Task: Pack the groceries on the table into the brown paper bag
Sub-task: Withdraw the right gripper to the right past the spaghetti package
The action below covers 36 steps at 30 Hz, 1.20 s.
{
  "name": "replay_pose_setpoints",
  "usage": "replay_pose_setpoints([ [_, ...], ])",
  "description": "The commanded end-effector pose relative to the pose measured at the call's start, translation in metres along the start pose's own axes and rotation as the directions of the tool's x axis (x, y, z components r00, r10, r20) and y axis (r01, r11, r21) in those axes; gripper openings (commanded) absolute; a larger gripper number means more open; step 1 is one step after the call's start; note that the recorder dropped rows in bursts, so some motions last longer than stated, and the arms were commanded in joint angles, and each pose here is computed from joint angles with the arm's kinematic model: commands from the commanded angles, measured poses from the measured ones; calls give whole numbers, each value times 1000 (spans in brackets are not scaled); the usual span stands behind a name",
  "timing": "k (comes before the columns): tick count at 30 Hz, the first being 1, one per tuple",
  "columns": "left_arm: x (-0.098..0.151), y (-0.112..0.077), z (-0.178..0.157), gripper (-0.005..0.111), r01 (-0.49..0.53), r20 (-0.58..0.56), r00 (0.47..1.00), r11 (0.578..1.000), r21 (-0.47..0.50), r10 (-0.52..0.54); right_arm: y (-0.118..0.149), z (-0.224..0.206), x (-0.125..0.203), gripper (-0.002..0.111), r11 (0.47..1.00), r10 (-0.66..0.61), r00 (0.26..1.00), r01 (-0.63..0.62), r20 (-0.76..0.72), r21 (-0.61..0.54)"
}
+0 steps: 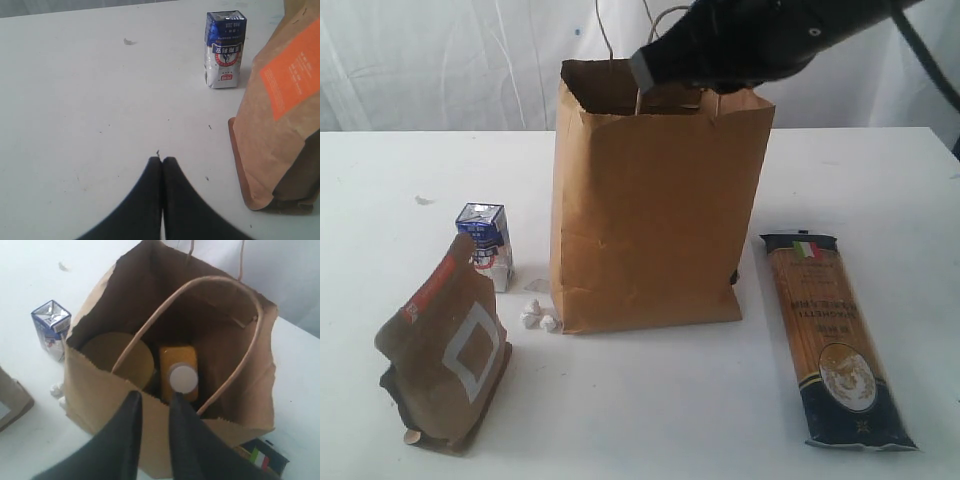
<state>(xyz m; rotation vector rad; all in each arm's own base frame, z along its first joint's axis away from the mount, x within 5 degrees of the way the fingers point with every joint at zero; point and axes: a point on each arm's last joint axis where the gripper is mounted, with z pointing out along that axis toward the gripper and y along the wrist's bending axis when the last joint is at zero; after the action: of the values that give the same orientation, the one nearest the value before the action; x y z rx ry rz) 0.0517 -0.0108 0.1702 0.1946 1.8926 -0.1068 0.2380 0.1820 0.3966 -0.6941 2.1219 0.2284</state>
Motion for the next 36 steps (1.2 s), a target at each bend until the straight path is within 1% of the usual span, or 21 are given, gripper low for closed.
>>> replay_pose_setpoints([
  [1, 1, 0, 0, 0, 0, 0, 1000, 1000, -1, 0, 6, -19, 14, 3, 999, 2, 1000, -1, 14, -33],
  [2, 1, 0, 0, 0, 0, 0, 1000, 1000, -1, 0, 8, -23, 18, 0, 999, -2, 1000, 3, 22, -43],
  [6, 1, 0, 0, 0, 0, 0, 1000, 1000, -1, 0, 15, -41, 32, 0, 995, 25, 998, -19, 59, -95],
  [12, 1, 0, 0, 0, 0, 0, 1000, 1000, -1, 0, 26, -61, 67, 0, 976, 84, 994, -69, 69, -207],
  [16, 1, 0, 0, 0, 0, 0, 1000, 1000, -1, 0, 28, -68, 96, 0, 964, 108, 993, -115, -43, -238],
  [18, 1, 0, 0, 0, 0, 0, 1000, 1000, -1, 0, 27, -67, 109, 0, 966, 95, 990, -117, -103, -230],
  [20, 1, 0, 0, 0, 0, 0, 1000, 1000, -1, 0, 28, -65, 119, 0, 966, 93, 988, -120, -127, -228],
  [23, 1, 0, 0, 0, 0, 0, 1000, 1000, -1, 0, 30, -62, 129, 0, 950, 147, 986, -163, -80, -265],
  [26, 1, 0, 0, 0, 0, 0, 1000, 1000, -1, 0, 29, -58, 139, 0, 941, 201, 977, -172, 74, -291],
  [29, 1, 0, 0, 0, 0, 0, 1000, 1000, -1, 0, 28, -52, 160, 0, 938, 228, 961, -173, 159, -299],
  [33, 1, 0, 0, 0, 0, 0, 1000, 1000, -1, 0, 28, -49, 194, 0, 935, 233, 956, -169, 178, -313],
  [36, 1, 0, 0, 0, 0, 0, 1000, 1000, -1, 0, 26, -47, 219, 0, 937, 231, 960, -175, 160, -303],
])
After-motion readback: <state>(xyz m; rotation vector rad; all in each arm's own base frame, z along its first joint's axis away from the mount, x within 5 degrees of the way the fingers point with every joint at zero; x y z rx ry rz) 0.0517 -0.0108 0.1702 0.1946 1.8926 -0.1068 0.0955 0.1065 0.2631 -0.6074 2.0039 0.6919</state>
